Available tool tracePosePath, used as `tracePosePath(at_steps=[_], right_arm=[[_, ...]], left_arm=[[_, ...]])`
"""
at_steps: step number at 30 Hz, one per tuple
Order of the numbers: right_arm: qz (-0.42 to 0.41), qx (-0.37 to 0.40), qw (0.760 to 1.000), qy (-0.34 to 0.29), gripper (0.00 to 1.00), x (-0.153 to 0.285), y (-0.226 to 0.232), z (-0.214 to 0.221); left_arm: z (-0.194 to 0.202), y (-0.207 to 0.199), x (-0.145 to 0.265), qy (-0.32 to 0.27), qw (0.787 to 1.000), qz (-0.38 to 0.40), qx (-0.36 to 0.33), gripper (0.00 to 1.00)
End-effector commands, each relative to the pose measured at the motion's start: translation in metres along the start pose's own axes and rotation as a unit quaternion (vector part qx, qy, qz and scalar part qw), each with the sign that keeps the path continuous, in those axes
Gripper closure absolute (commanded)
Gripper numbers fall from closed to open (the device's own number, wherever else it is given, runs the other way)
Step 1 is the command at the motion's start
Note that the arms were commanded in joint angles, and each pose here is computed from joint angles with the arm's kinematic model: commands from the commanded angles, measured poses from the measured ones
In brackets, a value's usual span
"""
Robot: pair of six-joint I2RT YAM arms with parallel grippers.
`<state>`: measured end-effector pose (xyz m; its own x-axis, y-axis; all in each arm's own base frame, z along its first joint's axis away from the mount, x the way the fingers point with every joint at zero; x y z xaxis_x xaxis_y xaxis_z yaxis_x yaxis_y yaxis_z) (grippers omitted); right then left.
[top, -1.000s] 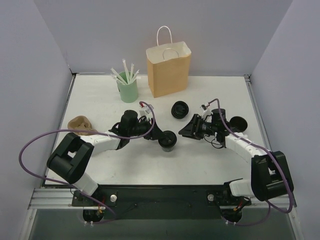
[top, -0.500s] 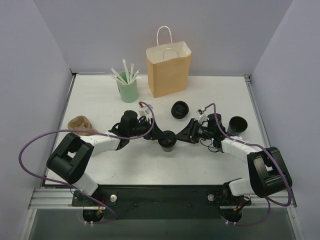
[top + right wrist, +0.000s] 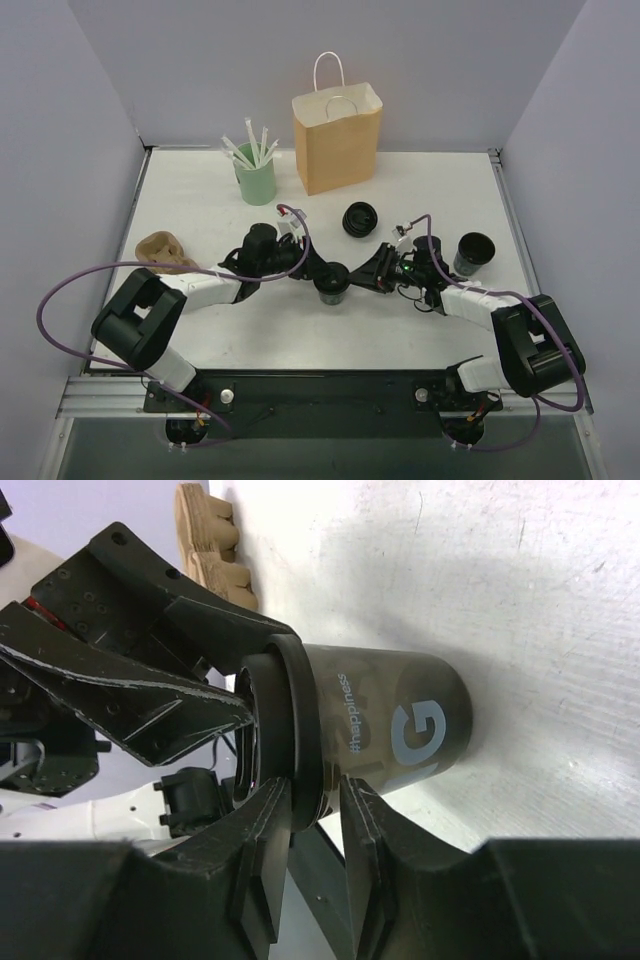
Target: Pack the takeout coffee
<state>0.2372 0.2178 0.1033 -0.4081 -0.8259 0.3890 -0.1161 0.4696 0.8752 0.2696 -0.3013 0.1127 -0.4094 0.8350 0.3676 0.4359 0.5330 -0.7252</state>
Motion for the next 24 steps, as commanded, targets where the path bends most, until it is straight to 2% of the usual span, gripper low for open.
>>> tracePosePath(at_steps=[1,5,13,18,24], right_arm=[[-0.039,0.001,0.999,-0.031,0.76,-0.001,0.016,-0.003],[-0.027,-0.017,0.999,-0.04,0.83,-0.006,-0.007,0.002],[-0.098,-0.02,0.993,-0.066,0.87,-0.013,-0.016,-0.004],[-0.125,-0.025,0.989,-0.073,0.85,-0.01,-0.012,-0.014],[-0.126,-0.001,0.989,-0.073,0.73,0.001,0.002,-0.022]], left_arm=[[0.038,0.02,0.001,0.033,0.998,-0.061,0.006,0.46],[0.052,0.019,0.0,0.035,0.997,-0.071,0.005,0.47],[0.073,0.024,0.006,0.03,0.996,-0.085,0.012,0.47],[0.08,0.03,0.01,0.025,0.995,-0.096,0.016,0.48],[0.073,0.026,0.015,-0.001,0.995,-0.101,0.018,0.48]])
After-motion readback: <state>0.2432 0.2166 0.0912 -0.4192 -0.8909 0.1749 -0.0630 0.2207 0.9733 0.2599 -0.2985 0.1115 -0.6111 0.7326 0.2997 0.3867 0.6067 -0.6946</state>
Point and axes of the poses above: each gripper's point midway between its finger pads, its own x axis back along the fingers, its own y axis along the line the jaws close on, z = x × y, the point moved 2 cm from there along x, back along the fingers, and after that the axes turned 4 degrees about x, right-handed, at the moved point
